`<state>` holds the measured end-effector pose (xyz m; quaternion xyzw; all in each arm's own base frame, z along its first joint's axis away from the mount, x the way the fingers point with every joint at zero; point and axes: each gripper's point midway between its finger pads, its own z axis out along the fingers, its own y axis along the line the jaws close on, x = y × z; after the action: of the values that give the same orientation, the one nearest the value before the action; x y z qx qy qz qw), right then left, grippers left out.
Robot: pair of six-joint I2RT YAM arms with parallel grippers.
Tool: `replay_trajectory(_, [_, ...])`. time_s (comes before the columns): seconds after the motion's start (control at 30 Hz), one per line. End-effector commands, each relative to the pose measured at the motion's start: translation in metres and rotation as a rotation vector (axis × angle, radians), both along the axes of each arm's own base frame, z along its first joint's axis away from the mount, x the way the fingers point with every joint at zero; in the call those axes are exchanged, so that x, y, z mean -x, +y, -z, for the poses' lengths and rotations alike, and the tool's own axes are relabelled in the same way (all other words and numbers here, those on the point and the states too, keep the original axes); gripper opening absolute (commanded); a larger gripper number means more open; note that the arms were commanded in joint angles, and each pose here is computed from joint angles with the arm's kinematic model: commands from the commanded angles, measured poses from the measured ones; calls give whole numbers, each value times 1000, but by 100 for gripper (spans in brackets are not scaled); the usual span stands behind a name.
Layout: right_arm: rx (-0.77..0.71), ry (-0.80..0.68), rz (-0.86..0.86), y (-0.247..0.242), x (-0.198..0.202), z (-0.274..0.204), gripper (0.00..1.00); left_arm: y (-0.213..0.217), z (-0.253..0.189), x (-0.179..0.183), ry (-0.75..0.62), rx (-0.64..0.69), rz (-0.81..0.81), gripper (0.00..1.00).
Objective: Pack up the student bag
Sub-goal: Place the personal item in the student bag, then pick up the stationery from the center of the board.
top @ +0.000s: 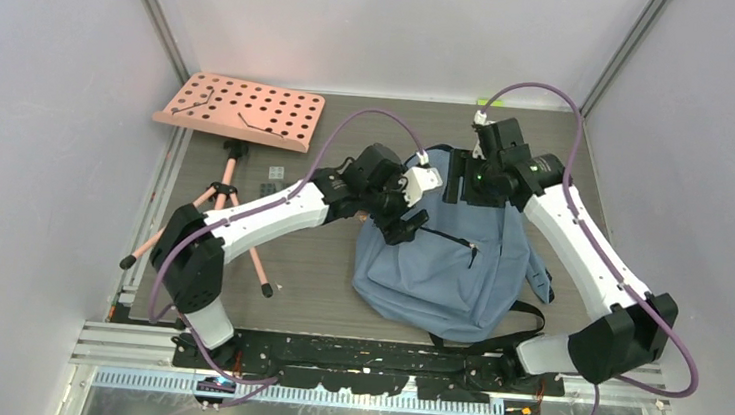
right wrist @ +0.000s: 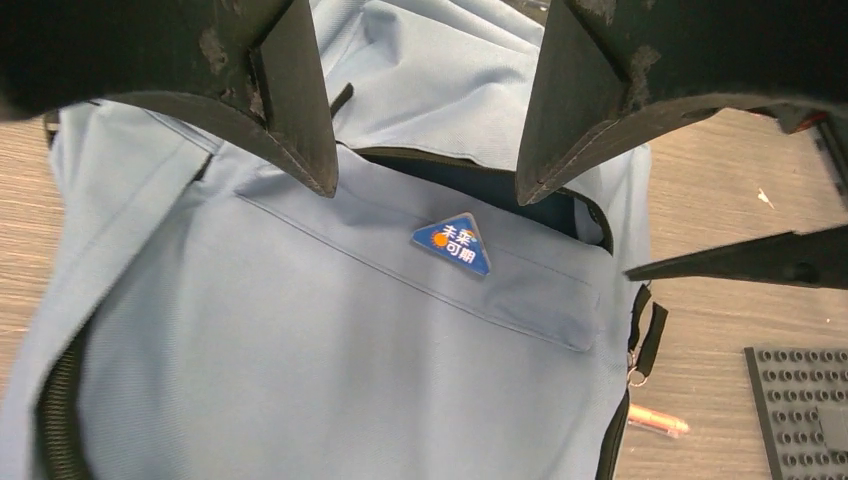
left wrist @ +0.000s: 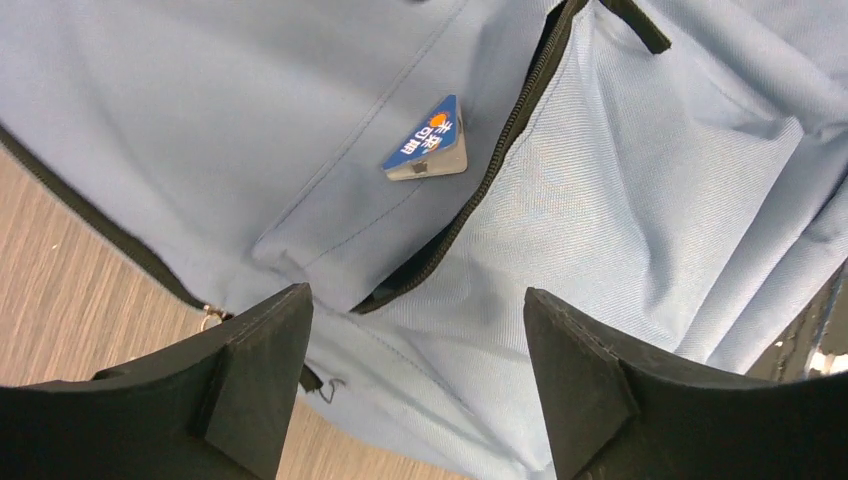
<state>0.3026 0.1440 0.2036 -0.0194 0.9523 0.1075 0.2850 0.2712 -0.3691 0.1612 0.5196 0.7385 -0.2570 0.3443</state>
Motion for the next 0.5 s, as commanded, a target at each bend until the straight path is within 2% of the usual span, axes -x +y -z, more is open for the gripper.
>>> replay_trajectory(0.0, [6,-169,-18,-11,-6,-31,72,17,-52,-7,-30,107,-132,82])
replay_trajectory(0.13, [-65,-236,-188,15,-2,-46,72,55,-66,-14,52,134,-247,91])
replay_trajectory(0.23, [-62,-259,-265,39,-7,-47,72,92,-69,-30,104,138,-378,92])
replay_trajectory(0.33, [-45,-271,-369,70,-10,-43,71,132,-77,-52,165,201,-522,92])
replay_trajectory(0.47, [-56,-275,-503,126,-13,-33,72,182,-97,-74,145,284,-710,92])
